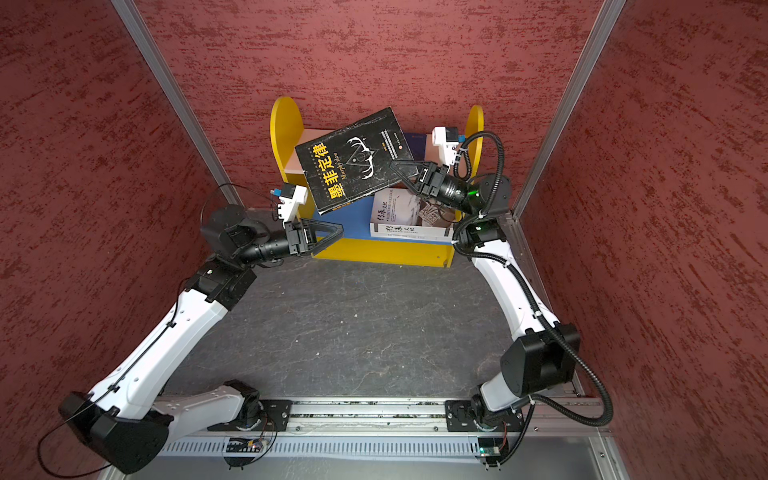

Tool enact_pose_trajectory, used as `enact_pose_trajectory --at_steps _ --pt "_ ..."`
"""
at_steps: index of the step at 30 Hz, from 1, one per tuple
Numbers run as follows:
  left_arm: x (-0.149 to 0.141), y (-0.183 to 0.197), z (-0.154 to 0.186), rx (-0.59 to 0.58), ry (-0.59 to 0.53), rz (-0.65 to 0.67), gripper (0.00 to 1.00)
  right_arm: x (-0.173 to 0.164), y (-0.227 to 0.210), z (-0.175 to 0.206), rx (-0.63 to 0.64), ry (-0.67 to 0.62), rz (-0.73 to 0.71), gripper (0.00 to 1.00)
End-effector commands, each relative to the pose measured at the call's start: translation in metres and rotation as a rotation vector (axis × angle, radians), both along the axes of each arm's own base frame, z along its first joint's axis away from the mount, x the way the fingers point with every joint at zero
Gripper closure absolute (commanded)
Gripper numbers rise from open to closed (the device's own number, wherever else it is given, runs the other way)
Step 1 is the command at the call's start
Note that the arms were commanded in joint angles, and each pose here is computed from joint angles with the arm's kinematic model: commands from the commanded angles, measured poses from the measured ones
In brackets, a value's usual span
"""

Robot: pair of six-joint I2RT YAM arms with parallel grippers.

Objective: Stacking books/files
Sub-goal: Pick up the book at the center of the table.

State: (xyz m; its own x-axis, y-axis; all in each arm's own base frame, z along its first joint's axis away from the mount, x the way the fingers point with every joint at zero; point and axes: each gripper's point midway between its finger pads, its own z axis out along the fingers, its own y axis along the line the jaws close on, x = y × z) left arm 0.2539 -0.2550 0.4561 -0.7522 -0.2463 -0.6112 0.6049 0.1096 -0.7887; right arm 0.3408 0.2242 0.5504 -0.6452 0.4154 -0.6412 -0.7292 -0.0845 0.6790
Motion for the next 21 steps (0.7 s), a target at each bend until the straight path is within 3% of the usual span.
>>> enact_pose_trajectory --at_steps 1,9,14,21 --pt "-0.009 0.002 0.021 -0.037 -0.103 -0.013 0.29 -0.032 -0.013 0.036 0.065 -0.131 -0.025 0.87" --pt "0.01 0.026 0.027 -0.097 -0.123 0.215 0.21 -0.044 -0.016 0.036 0.071 -0.128 -0.024 0.87" --pt "0.018 0.028 0.047 -0.187 -0.169 0.225 0.21 -0.043 -0.015 0.03 0.072 -0.099 -0.011 0.87" --pt "0.029 0.027 0.054 -0.239 -0.159 0.236 0.33 -0.049 -0.017 0.028 0.08 -0.092 -0.009 0.87"
